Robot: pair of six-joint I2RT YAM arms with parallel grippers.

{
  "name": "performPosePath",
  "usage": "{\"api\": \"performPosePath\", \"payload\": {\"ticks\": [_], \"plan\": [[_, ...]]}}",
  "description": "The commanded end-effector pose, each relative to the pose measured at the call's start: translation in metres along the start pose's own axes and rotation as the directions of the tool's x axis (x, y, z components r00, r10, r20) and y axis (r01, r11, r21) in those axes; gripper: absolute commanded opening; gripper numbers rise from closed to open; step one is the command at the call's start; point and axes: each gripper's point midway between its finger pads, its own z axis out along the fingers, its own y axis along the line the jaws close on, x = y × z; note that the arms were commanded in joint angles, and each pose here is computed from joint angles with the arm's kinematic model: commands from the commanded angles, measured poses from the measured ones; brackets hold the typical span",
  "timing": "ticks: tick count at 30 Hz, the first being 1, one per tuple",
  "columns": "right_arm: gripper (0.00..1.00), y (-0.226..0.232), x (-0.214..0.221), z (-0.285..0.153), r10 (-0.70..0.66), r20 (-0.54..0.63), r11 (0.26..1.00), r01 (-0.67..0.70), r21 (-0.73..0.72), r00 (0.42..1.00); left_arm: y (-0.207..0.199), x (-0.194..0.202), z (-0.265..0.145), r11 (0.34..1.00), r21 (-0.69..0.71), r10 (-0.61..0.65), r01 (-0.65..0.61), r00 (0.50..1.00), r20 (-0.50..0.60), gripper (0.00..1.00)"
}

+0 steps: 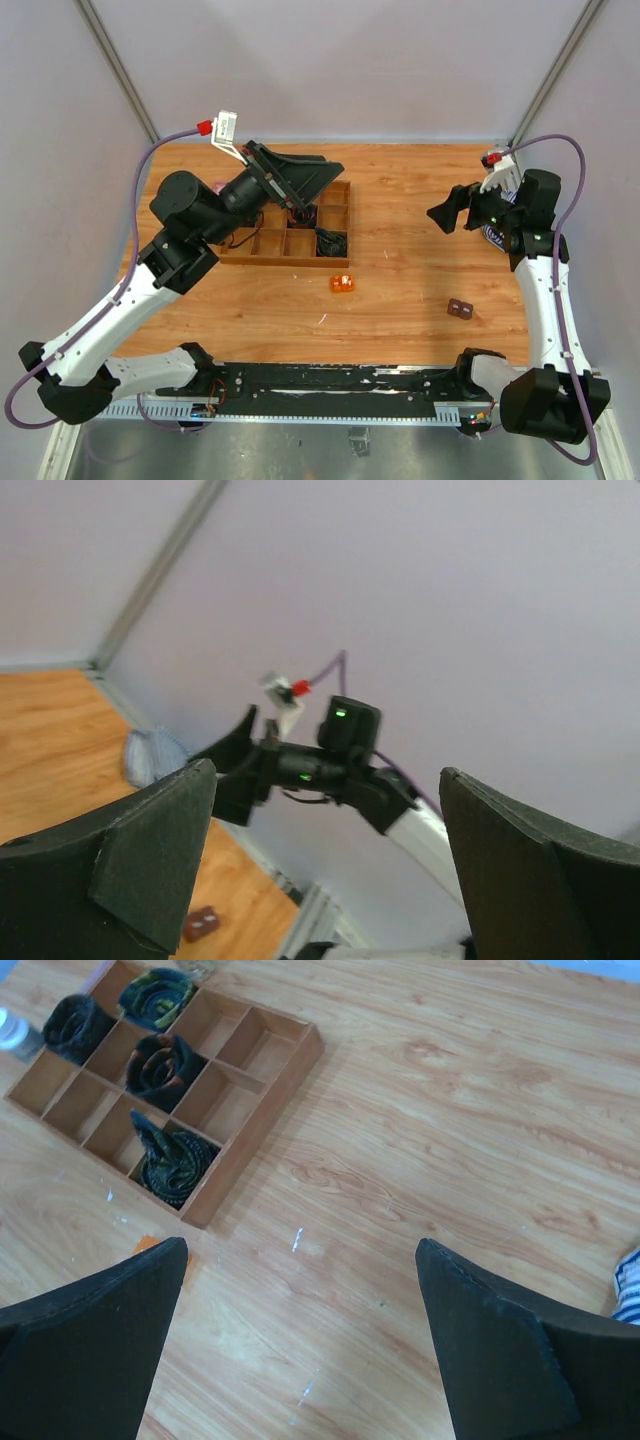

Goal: Sort the pills into containers
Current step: Pick up the pill container at the center of the board.

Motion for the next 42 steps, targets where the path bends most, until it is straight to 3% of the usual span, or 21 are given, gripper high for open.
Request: {"api": "performPosePath", "payload": {"ticks": [1, 6, 10, 14, 17, 21, 24, 26, 30, 36, 42], "plan": [[0.98, 0.031, 0.006, -0.005, -0.180, 0.023, 0.963, 0.181, -0.199, 0.983, 0.073, -0.012, -0.007, 0.933, -0.259, 0.272, -0.248, 0.961, 0.059, 0.99], [0.98, 0.063, 0.008, -0.008, -0.235, 0.079, 0.897, 0.247, -0.367, 0.969, 0.174, -0.008, -0.012, 0.843, -0.356, 0.394, -0.403, 0.913, -0.100, 0.99], [0.99, 0.086, 0.010, -0.007, -0.273, 0.117, 0.835, 0.296, -0.464, 0.955, 0.251, -0.010, -0.022, 0.782, -0.423, 0.408, -0.457, 0.889, -0.207, 0.98], [0.99, 0.109, 0.016, -0.001, -0.299, 0.114, 0.778, 0.311, -0.546, 0.947, 0.341, -0.041, -0.053, 0.617, -0.625, 0.397, -0.478, 0.875, -0.277, 0.96], [0.99, 0.114, 0.020, 0.005, -0.312, 0.087, 0.774, 0.306, -0.554, 0.946, 0.403, -0.061, -0.090, 0.535, -0.736, 0.311, -0.414, 0.907, -0.285, 0.83], [0.99, 0.109, 0.031, 0.007, -0.317, 0.060, 0.790, 0.299, -0.535, 0.946, 0.449, -0.091, -0.143, 0.413, -0.836, 0.257, -0.362, 0.927, -0.275, 0.64], [0.99, 0.108, 0.040, 0.009, -0.309, 0.042, 0.793, 0.281, -0.540, 0.950, 0.480, -0.101, -0.184, 0.278, -0.883, 0.234, -0.378, 0.918, -0.319, 0.62], [0.99, 0.108, 0.041, 0.008, -0.305, 0.034, 0.795, 0.274, -0.540, 0.952, 0.499, -0.098, -0.206, 0.234, -0.891, 0.177, -0.389, 0.918, -0.354, 0.63], [0.98, 0.108, 0.042, 0.008, -0.300, 0.024, 0.798, 0.265, -0.542, 0.954, 0.527, -0.088, -0.232, 0.243, -0.894, 0.063, -0.376, 0.926, -0.372, 0.68], [0.99, 0.106, 0.046, 0.009, -0.298, 0.011, 0.801, 0.256, -0.541, 0.955, 0.549, -0.078, -0.244, 0.258, -0.900, -0.011, -0.351, 0.931, -0.366, 0.70], [0.99, 0.106, 0.047, 0.009, -0.296, 0.007, 0.801, 0.252, -0.543, 0.955, 0.566, -0.049, -0.240, 0.337, -0.898, -0.125, -0.283, 0.932, -0.340, 0.68]]}}
